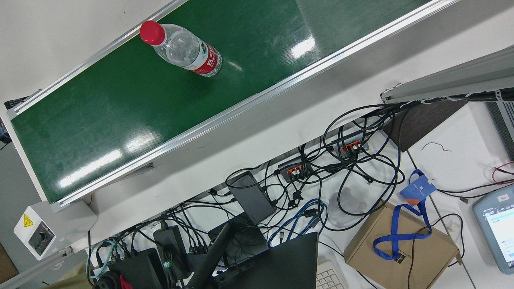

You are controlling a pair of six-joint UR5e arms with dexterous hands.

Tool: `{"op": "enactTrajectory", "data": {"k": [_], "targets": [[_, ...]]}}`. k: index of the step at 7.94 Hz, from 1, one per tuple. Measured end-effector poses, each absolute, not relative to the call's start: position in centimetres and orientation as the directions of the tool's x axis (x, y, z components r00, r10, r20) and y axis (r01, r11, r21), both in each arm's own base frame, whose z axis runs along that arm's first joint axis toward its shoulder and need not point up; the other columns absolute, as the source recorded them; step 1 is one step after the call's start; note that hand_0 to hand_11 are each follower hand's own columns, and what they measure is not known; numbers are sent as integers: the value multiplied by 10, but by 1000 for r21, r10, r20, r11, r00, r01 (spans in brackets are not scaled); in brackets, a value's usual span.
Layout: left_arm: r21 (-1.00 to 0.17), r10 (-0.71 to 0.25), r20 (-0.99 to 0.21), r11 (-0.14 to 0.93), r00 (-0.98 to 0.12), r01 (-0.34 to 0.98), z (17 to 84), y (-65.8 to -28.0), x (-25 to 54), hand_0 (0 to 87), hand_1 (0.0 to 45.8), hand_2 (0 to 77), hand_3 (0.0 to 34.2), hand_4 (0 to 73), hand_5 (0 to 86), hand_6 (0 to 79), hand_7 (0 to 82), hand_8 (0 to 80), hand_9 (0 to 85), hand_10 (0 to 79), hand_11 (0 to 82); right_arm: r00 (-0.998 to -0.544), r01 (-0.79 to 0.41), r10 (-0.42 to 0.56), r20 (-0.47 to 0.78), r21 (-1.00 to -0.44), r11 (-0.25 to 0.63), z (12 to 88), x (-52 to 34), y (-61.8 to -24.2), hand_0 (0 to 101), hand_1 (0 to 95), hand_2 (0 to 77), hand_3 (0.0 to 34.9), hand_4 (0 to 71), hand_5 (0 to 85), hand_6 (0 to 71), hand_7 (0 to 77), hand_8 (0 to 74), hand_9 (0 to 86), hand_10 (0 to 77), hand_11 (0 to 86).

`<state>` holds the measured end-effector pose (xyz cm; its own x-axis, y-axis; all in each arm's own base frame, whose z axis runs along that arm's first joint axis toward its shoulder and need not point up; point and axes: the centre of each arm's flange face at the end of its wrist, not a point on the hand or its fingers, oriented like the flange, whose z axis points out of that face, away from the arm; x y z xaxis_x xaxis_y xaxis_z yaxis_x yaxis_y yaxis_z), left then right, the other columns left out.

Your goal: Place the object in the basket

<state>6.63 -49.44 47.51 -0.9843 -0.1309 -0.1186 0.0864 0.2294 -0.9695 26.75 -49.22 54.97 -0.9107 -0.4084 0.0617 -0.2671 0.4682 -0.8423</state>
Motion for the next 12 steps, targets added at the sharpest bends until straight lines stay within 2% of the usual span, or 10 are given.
{"op": "enactTrajectory", "data": {"k": [1,3,5,6,8,11,12], "targets": [[-970,-131,-121,228,-984,88,476,-500,69,482,87,11,0,164,114,11,5,0,16,54,98,-911,-267,-408,62,-842,468,550,268,-492,3,0,11,1,5,0,0,5,0,0,5,0],[-970,-131,-124,224,-984,92,479,-504,71,457,44,11,2,153,104,0,5,0,27,54,87,-911,-267,-408,62,-842,468,550,268,-492,2,0,5,1,5,0,0,5,0,0,5,0],[-971,-133,-124,222,-983,92,484,-508,73,474,76,11,2,158,109,11,5,0,27,54,87,-911,-267,-408,62,-842,468,550,268,-492,3,0,5,2,5,0,0,5,0,0,5,0],[-971,-134,-124,220,-983,93,485,-509,74,485,44,11,2,158,109,11,5,0,27,54,82,-911,-267,-408,62,-842,468,550,268,-492,3,0,5,2,5,0,0,5,0,0,5,0],[-971,-136,-125,219,-983,93,486,-509,75,511,87,11,1,164,109,11,5,0,27,54,82,-911,-267,-408,62,-842,468,550,268,-492,2,0,11,1,5,0,0,5,0,0,0,0],[-971,-141,-128,218,-982,95,487,-509,78,511,98,11,0,164,114,11,5,5,27,44,76,-911,-267,-408,62,-842,468,550,268,-492,3,0,5,1,5,0,0,5,0,0,0,0],[-970,-138,-134,222,-981,101,486,-509,78,500,114,11,0,164,120,11,5,5,38,54,109,-911,-267,-408,62,-842,468,550,268,-492,2,0,5,2,5,0,0,5,0,0,5,0]]}}
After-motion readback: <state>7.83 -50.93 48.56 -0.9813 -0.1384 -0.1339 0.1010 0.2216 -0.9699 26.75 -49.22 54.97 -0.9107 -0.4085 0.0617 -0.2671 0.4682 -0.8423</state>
